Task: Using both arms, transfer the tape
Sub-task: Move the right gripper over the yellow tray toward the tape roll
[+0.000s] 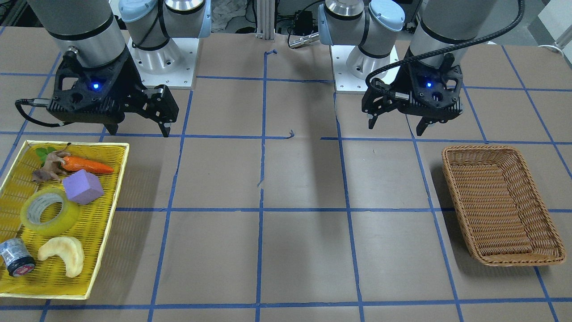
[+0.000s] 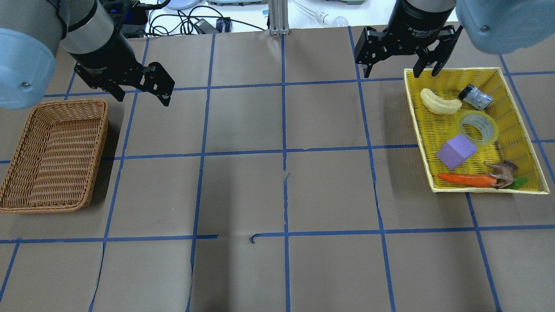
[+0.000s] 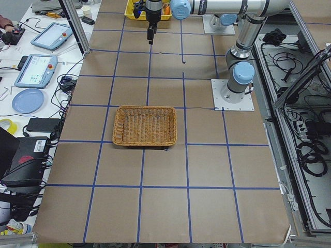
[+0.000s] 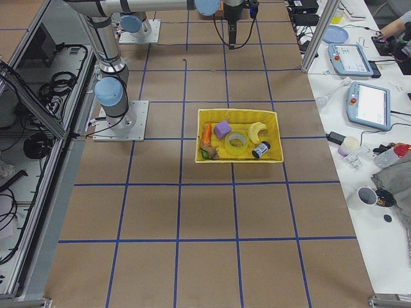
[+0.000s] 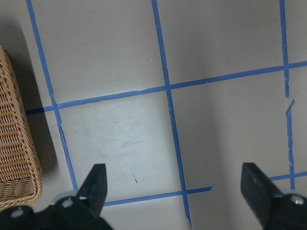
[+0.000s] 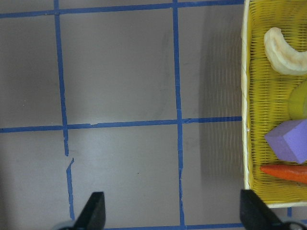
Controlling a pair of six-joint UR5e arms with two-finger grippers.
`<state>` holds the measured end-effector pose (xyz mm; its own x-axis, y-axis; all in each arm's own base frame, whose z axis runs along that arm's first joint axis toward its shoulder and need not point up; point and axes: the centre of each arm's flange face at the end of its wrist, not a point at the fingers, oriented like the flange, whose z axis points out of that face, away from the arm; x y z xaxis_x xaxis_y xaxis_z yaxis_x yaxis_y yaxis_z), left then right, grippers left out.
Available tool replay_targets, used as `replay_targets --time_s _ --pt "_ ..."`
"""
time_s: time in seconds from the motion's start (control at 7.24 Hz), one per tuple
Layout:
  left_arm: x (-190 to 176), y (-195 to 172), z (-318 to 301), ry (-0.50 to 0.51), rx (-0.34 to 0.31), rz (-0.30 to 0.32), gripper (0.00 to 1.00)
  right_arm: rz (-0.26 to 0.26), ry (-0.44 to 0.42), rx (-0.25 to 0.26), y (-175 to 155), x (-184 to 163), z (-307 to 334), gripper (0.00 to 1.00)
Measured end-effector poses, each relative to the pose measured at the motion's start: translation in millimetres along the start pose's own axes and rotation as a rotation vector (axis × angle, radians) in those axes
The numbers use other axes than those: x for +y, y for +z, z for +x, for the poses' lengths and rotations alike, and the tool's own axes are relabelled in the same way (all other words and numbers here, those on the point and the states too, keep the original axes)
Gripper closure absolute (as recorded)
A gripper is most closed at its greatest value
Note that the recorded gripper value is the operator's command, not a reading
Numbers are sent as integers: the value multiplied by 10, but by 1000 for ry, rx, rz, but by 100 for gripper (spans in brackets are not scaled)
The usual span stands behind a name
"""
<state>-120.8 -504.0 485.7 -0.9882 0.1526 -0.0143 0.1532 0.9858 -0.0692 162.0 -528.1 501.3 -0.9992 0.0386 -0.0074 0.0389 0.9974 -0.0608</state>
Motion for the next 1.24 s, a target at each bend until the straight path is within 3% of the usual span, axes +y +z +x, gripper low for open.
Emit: replay_targets --time_s 1.24 --pt "1 13 -25 -1 -16 -6 0 -2 -1 -37 17 -56 -32 0"
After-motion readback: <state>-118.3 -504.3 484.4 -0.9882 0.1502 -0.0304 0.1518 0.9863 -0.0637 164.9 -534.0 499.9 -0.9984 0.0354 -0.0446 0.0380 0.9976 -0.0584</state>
